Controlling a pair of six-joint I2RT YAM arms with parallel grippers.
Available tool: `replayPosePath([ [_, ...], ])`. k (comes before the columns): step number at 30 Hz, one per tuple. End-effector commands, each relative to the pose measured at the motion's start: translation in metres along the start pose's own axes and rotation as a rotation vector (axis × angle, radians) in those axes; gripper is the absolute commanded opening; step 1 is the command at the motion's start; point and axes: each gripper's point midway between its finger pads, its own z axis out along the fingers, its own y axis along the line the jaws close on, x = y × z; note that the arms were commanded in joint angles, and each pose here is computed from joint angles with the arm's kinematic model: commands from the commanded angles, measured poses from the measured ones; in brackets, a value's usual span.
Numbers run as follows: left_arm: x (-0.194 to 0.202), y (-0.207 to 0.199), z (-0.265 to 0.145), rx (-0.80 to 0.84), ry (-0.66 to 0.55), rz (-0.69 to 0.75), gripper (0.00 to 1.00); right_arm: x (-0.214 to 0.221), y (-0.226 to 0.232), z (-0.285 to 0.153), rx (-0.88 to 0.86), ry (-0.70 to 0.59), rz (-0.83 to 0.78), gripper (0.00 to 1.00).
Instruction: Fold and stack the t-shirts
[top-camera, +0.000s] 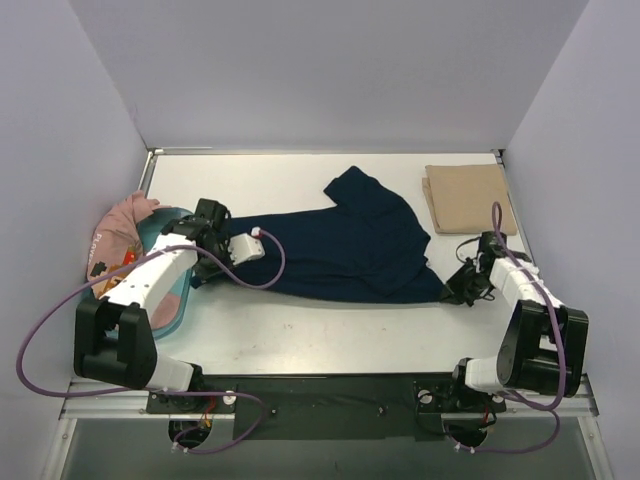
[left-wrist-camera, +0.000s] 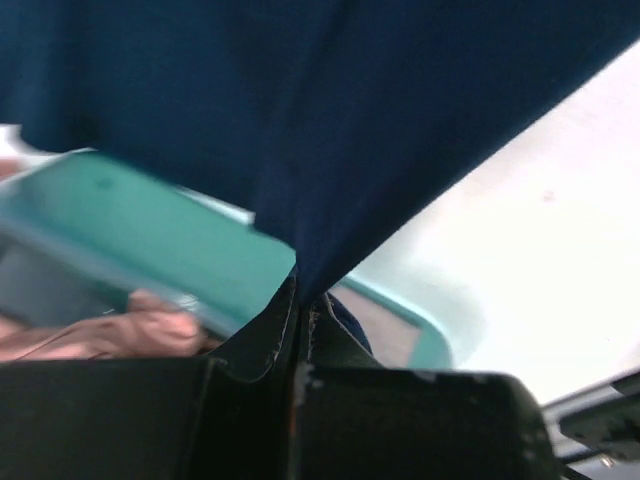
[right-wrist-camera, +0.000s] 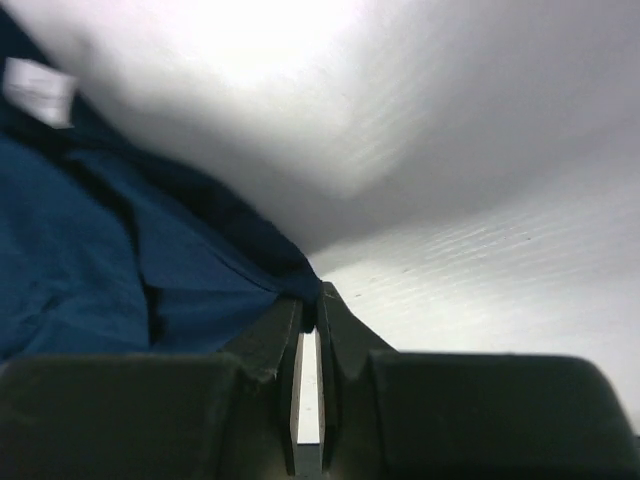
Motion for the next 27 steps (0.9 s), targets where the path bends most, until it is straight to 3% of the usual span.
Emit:
replayPosePath([
  [1, -0.028, 0.096, -0.066, -0.404, -0.095, -0.111, 0.0, -0.048, 0.016, -0.059, 0.031, -0.141, -0.131, 0.0],
  [7, -0.032, 0.143, -0.119, -0.606, -0.088, -0.128, 0.0, -0.07, 0.023, -0.115, 0.108, -0.158, -0.288, 0.0],
  [13, -0.026, 0.132, -0.119, -0.554, -0.063, -0.113, 0.0, -0.056, 0.008, -0.121, 0.163, -0.087, -0.337, 0.0],
  [19, -0.007, 0.079, -0.088, -0.34, 0.0, -0.063, 0.0, -0.015, -0.023, -0.107, 0.233, 0.093, -0.371, 0.0],
  [24, 0.008, 0.0, -0.043, -0.031, 0.013, 0.035, 0.0, 0.013, -0.027, -0.087, 0.251, 0.218, -0.359, 0.01],
  [27, 0.019, -0.022, -0.022, 0.027, 0.054, 0.059, 0.0, 0.035, -0.038, -0.073, 0.305, 0.33, -0.364, 0.01],
])
